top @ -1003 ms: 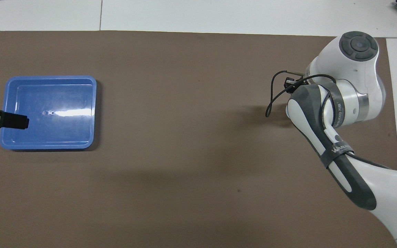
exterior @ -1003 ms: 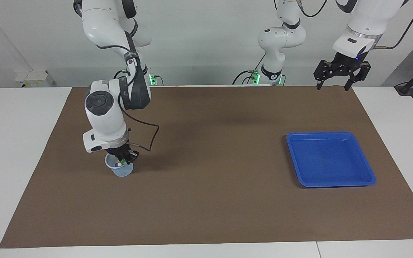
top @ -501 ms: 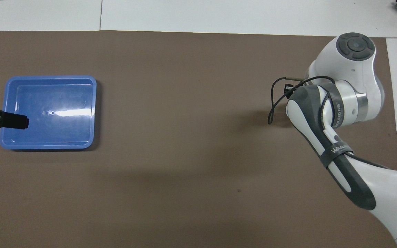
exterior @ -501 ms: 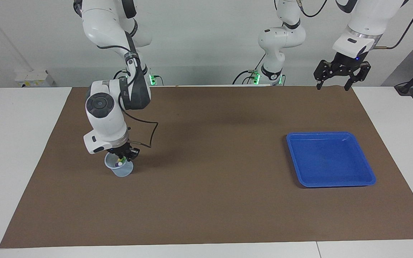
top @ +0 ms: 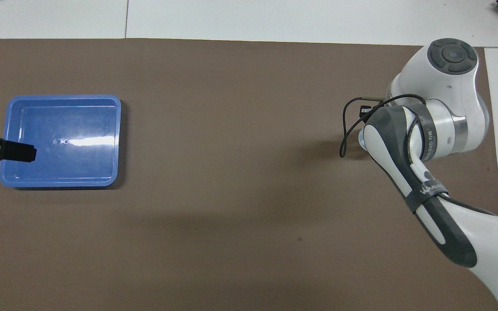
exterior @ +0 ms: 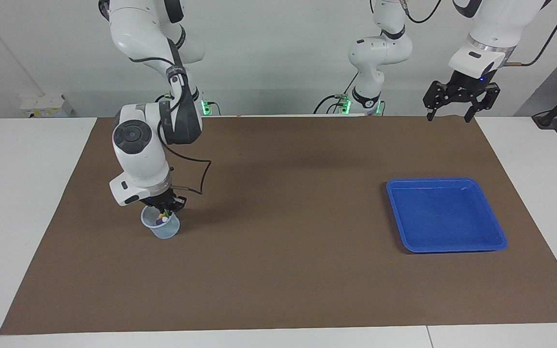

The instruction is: Right arm passes pens to left for tray arrangement

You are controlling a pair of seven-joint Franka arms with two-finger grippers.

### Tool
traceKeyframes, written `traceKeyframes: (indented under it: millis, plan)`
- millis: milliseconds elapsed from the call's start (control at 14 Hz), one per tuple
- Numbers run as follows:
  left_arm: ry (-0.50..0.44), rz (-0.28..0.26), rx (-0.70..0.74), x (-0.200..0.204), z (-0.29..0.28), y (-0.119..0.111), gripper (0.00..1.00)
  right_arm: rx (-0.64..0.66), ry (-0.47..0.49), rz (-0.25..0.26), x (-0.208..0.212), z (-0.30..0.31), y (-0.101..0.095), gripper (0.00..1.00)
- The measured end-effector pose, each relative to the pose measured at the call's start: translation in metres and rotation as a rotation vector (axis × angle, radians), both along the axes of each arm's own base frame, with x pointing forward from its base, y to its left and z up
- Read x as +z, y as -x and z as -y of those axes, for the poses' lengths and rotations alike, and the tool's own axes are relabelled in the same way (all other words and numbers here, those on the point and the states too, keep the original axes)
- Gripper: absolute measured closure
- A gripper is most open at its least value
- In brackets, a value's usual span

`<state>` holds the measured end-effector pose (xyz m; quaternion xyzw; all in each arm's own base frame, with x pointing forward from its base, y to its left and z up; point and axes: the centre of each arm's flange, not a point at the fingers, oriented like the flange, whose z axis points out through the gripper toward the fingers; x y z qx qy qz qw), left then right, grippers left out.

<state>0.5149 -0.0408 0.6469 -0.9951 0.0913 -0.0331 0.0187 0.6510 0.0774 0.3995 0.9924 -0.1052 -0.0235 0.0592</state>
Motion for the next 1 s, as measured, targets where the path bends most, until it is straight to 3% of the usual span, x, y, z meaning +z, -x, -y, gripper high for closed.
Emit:
traceKeyframes:
  millis: [430, 1003]
  plan:
    - [0.0, 0.0, 0.0, 0.0, 0.0, 0.0, 0.0, 0.09, -0.004, 0.002, 0.007, 0.003, 0.0, 0.81]
    - [0.0, 0.0, 0.0, 0.0, 0.0, 0.0, 0.0, 0.259, 0.029, -0.014, 0.07, 0.013, 0.017, 0.81]
